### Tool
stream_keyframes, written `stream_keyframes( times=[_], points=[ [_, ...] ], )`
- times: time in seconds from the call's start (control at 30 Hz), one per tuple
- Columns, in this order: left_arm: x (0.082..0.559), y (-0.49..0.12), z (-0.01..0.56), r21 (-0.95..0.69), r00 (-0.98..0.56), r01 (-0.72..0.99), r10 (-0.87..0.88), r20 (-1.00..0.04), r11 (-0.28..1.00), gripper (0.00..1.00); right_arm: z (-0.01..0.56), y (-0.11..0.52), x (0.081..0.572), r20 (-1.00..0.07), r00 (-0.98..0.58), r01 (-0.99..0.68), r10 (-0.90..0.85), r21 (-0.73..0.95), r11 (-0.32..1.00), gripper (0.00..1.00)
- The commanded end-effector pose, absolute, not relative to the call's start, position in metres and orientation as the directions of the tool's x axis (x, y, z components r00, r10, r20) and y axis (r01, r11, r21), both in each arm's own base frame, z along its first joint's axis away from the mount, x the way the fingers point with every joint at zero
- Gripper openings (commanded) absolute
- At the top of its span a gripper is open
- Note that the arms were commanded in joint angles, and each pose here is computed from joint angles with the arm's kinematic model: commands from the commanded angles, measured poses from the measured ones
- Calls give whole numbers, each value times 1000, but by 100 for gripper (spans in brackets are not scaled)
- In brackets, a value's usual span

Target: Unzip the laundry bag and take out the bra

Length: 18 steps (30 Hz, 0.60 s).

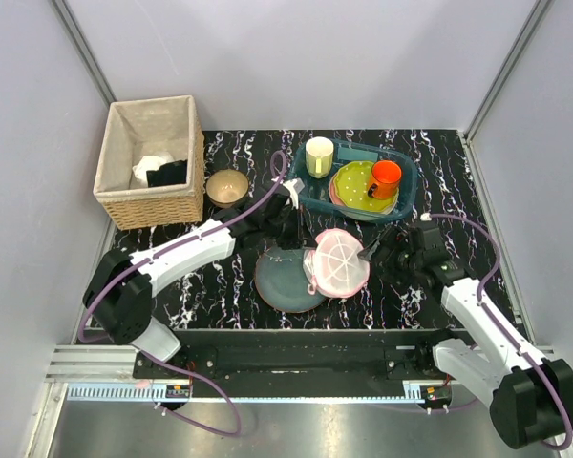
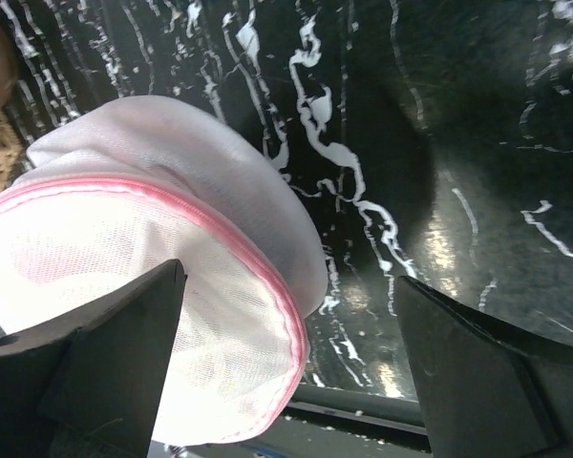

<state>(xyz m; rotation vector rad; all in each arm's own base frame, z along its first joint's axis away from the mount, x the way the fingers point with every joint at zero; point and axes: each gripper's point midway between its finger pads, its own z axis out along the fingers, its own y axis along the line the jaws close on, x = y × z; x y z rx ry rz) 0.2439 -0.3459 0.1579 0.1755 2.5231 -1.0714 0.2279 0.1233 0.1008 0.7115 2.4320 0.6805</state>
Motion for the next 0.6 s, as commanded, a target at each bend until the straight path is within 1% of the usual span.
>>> stream_keyframes(
  times=[0.0, 0.03, 0.07, 0.13, 0.2, 0.23, 0.33, 0.37, 0.47, 0.53, 0.57],
  points=[
    [261, -350, 188, -679, -869, 280, -121, -480, 679, 0, 122, 153, 236, -256, -735, 262, 628, 747, 611, 100],
    [261, -351, 183, -677, -874, 275, -116, -472, 683, 0, 114, 154, 231, -230, -738, 275, 634, 756, 594, 100],
    [261, -352, 181, -679, -878, 271, -114, -466, 682, 0, 122, 159, 233, -219, -723, 259, 655, 794, 551, 100],
    [261, -352, 177, -681, -883, 261, -116, -455, 684, 0, 113, 158, 228, -186, -711, 284, 678, 806, 519, 100],
    [261, -354, 173, -683, -887, 253, -119, -447, 685, 0, 118, 161, 227, -170, -700, 267, 693, 838, 475, 99],
    [261, -354, 172, -684, -888, 251, -119, -445, 685, 0, 114, 161, 223, -163, -696, 264, 699, 848, 460, 97],
    [263, -355, 171, -684, -888, 249, -121, -444, 685, 0, 122, 163, 223, -159, -683, 231, 713, 879, 417, 86],
    [263, -355, 170, -684, -888, 249, -120, -443, 686, 0, 124, 162, 224, -171, -676, 222, 716, 880, 420, 77],
    [265, -357, 169, -683, -889, 248, -120, -442, 687, 0, 134, 160, 228, -222, -668, 183, 711, 876, 446, 61],
    [266, -358, 169, -684, -889, 248, -119, -442, 686, 0, 144, 160, 234, -253, -668, 162, 700, 868, 469, 39],
    [266, -358, 167, -682, -890, 246, -118, -440, 689, 0, 143, 158, 235, -278, -672, 153, 687, 855, 496, 31]
  ],
)
